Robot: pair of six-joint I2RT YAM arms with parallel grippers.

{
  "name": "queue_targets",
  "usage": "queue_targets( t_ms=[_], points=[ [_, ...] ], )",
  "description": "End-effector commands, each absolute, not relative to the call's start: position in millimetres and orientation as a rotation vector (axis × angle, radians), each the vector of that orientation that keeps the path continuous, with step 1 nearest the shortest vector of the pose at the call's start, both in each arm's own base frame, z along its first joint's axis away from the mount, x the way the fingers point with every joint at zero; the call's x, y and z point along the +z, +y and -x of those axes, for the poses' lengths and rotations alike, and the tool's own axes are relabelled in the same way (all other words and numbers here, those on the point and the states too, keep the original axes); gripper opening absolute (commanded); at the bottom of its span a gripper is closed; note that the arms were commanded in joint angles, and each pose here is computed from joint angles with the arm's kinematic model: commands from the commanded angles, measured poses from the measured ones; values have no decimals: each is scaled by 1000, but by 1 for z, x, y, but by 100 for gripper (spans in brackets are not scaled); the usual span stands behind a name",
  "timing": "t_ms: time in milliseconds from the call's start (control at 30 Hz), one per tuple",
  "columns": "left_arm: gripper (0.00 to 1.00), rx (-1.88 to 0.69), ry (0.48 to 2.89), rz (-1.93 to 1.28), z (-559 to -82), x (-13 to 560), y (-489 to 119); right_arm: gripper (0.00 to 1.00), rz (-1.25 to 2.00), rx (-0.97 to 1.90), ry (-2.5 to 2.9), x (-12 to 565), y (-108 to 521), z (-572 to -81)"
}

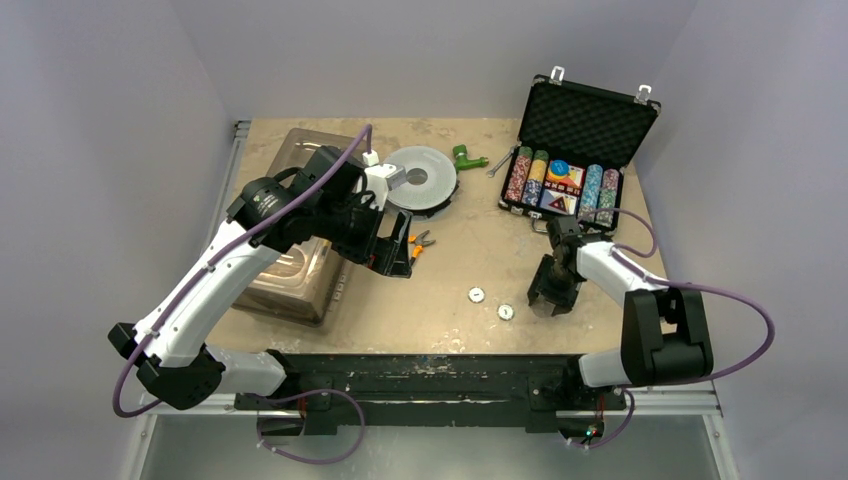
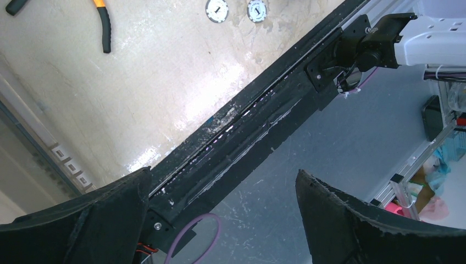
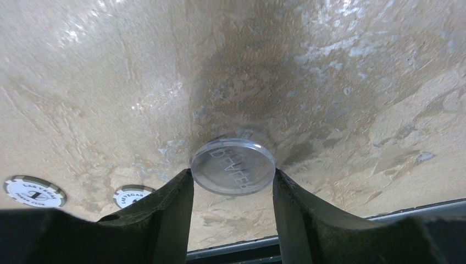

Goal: Pack up texas hold em set

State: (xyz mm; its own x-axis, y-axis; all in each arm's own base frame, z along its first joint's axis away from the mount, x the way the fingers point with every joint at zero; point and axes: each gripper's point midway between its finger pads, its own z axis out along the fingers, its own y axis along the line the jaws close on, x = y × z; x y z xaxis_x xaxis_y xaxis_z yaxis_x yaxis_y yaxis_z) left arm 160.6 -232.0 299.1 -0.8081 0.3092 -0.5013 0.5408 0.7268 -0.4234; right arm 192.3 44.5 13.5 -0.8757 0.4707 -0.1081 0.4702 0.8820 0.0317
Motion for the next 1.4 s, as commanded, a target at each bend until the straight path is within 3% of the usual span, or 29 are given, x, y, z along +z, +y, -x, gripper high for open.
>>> queue_targets(
  t_ms=[0,267,500,767,1000,1367],
  points=[
    [99,-798,2477,-675,-162,309,-233,28,-709,11,2816,34,42,-224],
    [99,-780,2479,-676,-163,307,-231,17,-705,101,2742,47,51,-252],
    [99,-755,2478,-678,-164,305,-228,0,-729,111,2627,64,51,-294],
    [100,-720,2476,-681,-167,303,-224,0,-862,145,2424,92,23,-357],
    [100,-658,2467,-682,-173,302,-217,0,-1075,367,2271,103,-14,-424],
    [100,-583,2467,-687,-183,299,-214,0,-1193,247,2113,122,-69,-509]
  ],
)
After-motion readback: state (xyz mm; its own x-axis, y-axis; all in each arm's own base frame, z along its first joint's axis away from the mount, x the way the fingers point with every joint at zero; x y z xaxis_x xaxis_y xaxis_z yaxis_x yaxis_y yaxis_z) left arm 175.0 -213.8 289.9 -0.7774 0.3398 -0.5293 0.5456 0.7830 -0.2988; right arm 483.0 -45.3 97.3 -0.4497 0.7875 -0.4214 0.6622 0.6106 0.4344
